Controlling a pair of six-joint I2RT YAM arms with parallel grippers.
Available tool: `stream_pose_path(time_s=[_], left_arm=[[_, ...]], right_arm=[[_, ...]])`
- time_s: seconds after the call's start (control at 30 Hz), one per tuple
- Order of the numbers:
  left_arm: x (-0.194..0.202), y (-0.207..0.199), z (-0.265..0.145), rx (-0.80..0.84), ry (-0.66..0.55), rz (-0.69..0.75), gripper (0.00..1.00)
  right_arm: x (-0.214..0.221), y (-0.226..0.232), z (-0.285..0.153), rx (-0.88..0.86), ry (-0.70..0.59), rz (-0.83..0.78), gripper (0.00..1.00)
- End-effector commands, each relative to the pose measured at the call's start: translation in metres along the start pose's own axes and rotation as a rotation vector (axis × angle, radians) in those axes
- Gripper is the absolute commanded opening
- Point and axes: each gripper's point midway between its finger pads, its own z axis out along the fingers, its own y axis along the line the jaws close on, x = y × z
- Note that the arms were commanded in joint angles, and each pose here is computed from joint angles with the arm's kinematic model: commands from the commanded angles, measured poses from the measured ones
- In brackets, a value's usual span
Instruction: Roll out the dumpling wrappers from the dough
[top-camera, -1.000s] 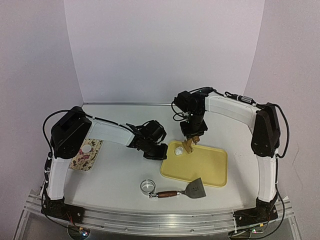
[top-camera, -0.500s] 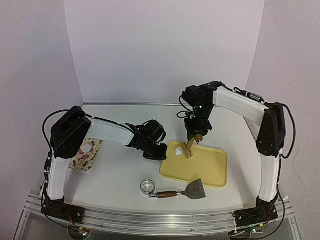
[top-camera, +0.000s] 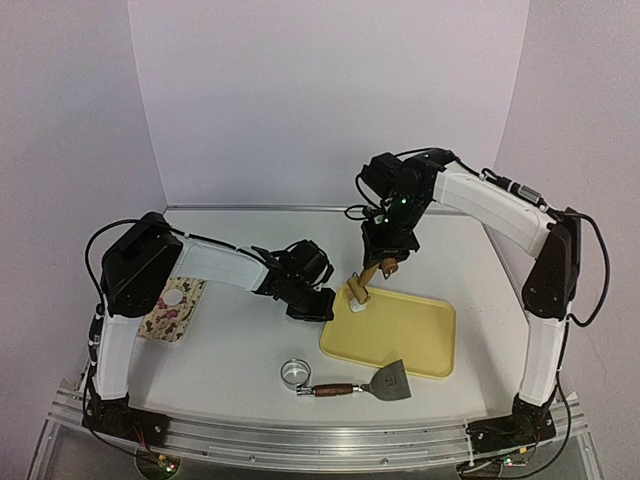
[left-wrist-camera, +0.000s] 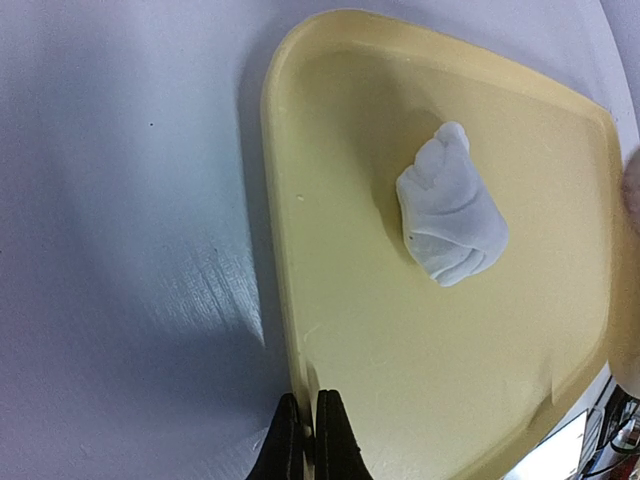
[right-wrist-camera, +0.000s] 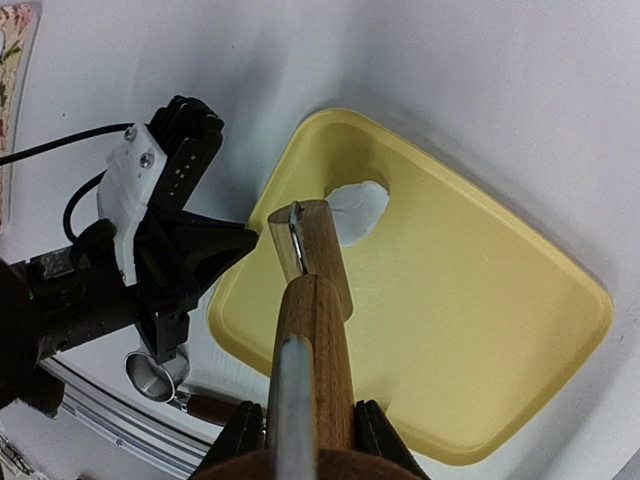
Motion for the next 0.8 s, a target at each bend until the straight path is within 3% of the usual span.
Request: stream_pose_path(time_s=[0.0, 0.77], left_arm=[[0.001, -0.014, -0.015, 0.038, 0.013, 0.026, 0.00], [-0.003, -0.016, -0.011, 0.040, 0.010, 0.040, 0.00]], right_arm=[[-0.014, 0.000, 0.012, 0.033, -0.026, -0.004, 0.00], [-0.008, -0.007, 0.050, 0.074, 0.046, -0.024, 0.00]])
